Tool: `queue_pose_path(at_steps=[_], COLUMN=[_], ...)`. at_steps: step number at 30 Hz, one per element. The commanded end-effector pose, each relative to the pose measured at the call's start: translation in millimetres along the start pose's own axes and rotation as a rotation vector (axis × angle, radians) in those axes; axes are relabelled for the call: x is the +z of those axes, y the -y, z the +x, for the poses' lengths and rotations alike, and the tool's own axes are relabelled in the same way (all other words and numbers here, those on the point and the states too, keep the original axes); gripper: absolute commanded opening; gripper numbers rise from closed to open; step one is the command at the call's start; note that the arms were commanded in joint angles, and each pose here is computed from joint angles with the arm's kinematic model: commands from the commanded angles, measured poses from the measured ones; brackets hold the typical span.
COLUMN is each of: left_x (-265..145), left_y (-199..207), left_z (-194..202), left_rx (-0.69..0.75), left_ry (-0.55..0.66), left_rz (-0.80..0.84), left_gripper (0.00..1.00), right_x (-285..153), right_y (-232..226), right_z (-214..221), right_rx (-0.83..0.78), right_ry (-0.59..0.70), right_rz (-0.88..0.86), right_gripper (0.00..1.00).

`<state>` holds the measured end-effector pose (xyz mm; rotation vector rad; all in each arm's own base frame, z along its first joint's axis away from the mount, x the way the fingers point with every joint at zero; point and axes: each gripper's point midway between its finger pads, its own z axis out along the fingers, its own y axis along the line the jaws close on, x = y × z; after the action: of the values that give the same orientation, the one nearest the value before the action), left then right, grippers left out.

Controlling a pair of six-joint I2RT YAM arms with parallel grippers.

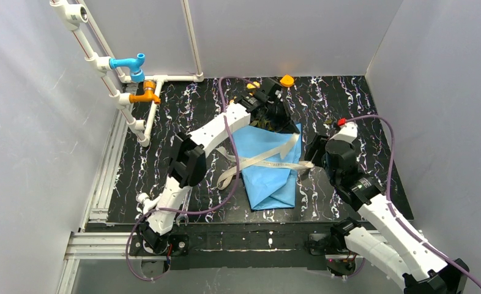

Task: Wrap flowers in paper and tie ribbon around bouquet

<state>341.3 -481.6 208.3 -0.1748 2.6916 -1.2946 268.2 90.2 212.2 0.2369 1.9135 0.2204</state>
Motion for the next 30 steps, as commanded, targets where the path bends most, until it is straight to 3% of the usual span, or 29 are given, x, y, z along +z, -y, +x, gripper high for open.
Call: queue_pose_path(at_steps=[1, 5, 8, 12, 21, 24, 30], left_x=[13.8, 16.0, -0.2, -26.0, -54.1, -64.9, -77.4], left_y=[-17.5, -27.1, -22.7, -26.1, -47.6, -57.5, -70.8], left_z=[11.0, 17.7, 13.9, 3.8, -2.3, -3.3, 1.1], left_rx=[0.007, 0.069, 0.167, 0.306, 0.556, 0.725, 0.846], left_ry=[-0.099, -0.141, -0.112, -0.044, -0.001, 0.036, 0.095], left_rz=[-0.019, -0.027, -0.025, -0.076, -0.159, -0.174, -0.160], left_gripper=[0.19, 0.57, 0.71, 0.73, 0.65, 0.64, 0.64], right_x=[-3.4, -7.8, -7.8, -0.7, 26.8, 38.5, 47.9], right_y=[-1.6, 1.2, 7.8, 9.3, 5.5, 3.2, 7.9], right_z=[45.4, 70.3, 82.5, 95.0, 110.5, 114.4, 118.4], right_rx=[0.022, 0.036, 0.025, 0.006, -0.017, 0.008, 0.010], right_ry=[-0.152, -0.228, -0.272, -0.323, -0.391, -0.404, -0.424], right_rz=[-0.045, -0.058, -0.027, -0.002, -0.012, -0.031, -0.026], right_gripper=[0.67, 0.67, 0.67, 0.65, 0.63, 0.58, 0.56])
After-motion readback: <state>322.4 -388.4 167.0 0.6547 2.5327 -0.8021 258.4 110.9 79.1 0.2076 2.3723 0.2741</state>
